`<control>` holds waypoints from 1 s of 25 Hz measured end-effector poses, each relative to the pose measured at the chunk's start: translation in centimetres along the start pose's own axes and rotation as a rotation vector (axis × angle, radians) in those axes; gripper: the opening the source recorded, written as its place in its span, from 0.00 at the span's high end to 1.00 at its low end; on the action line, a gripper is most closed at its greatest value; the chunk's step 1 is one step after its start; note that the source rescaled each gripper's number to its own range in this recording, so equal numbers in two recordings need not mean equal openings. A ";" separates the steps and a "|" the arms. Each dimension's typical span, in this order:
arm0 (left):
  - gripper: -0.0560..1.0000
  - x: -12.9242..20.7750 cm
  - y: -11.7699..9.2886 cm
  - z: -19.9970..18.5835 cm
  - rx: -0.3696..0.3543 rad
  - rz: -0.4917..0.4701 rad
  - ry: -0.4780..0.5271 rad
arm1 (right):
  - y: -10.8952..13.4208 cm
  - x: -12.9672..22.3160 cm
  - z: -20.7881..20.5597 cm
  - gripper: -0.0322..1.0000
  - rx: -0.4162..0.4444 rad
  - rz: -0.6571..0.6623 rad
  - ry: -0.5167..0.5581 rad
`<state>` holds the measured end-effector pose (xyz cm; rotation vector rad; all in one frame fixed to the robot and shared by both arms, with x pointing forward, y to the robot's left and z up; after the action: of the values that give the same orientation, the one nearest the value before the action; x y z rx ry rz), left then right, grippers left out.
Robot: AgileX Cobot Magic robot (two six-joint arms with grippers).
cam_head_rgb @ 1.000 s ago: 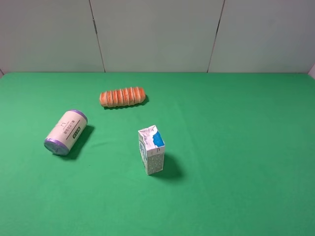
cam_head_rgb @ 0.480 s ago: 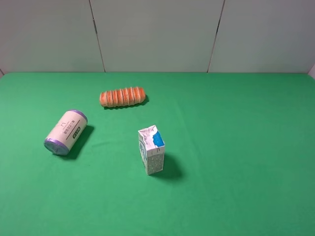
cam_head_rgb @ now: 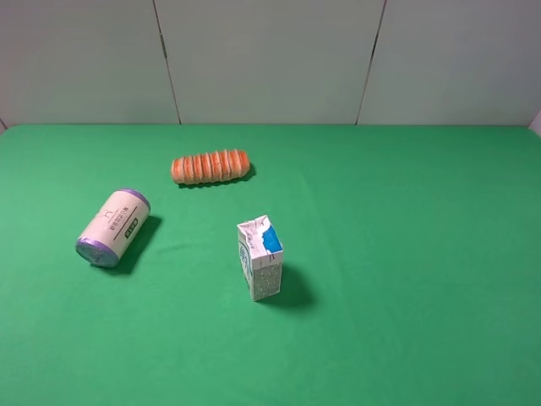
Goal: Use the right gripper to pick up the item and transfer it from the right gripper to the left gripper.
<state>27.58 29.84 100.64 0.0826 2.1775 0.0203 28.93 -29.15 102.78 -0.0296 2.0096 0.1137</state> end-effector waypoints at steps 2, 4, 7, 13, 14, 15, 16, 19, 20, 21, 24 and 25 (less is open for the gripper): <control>0.02 0.0 -0.1 0.0 0.019 0.013 -0.001 | 0.0 0.0 0.0 0.00 0.000 0.000 0.000; 0.02 0.0 -0.1 0.0 0.025 0.018 -0.001 | 0.0 0.0 0.0 0.00 0.000 0.000 0.000; 0.02 0.0 -0.1 0.0 0.026 0.019 -0.001 | 0.0 0.0 0.0 0.00 0.000 0.000 0.000; 0.02 0.0 -0.1 0.0 0.026 0.019 -0.001 | 0.0 0.0 0.0 0.00 0.000 0.000 0.000; 0.02 0.0 -0.1 0.0 0.026 0.019 -0.001 | 0.0 0.0 0.0 0.00 0.000 0.000 0.000; 0.02 0.0 -0.1 0.0 0.026 0.019 -0.001 | 0.0 0.0 0.0 0.00 0.000 0.000 0.000; 0.02 0.0 -0.1 0.0 0.026 0.019 -0.001 | 0.0 0.0 0.0 0.00 0.000 0.000 0.000; 0.02 0.0 -0.1 0.0 0.026 0.019 -0.001 | 0.0 0.0 0.0 0.00 0.000 0.000 0.000; 0.02 0.0 -0.1 0.0 0.026 0.019 -0.001 | 0.0 0.0 0.0 0.00 0.000 0.000 0.000; 0.02 0.0 -0.1 0.0 0.026 0.019 -0.001 | 0.0 0.0 0.0 0.00 0.000 0.000 0.000; 0.02 0.0 -0.1 0.0 0.026 0.019 -0.001 | 0.0 0.0 0.0 0.00 0.000 0.000 -0.001; 0.02 0.0 -0.1 0.0 0.026 0.019 -0.001 | 0.0 0.0 0.0 0.00 0.000 0.000 -0.001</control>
<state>27.57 29.72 100.64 0.1177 2.1758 0.0029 28.94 -29.15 102.79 -0.0296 2.0084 0.1138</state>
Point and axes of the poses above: a point on each arm's last joint axis where the gripper is mounted, z pointing out along that axis toward the gripper, y along the wrist's bending axis when the last joint is at zero, x = y × z, the point moved 6 cm from there along z, pointing out along that axis toward the gripper, and after that the axes turned 4 degrees about z, right-handed, at the moved point
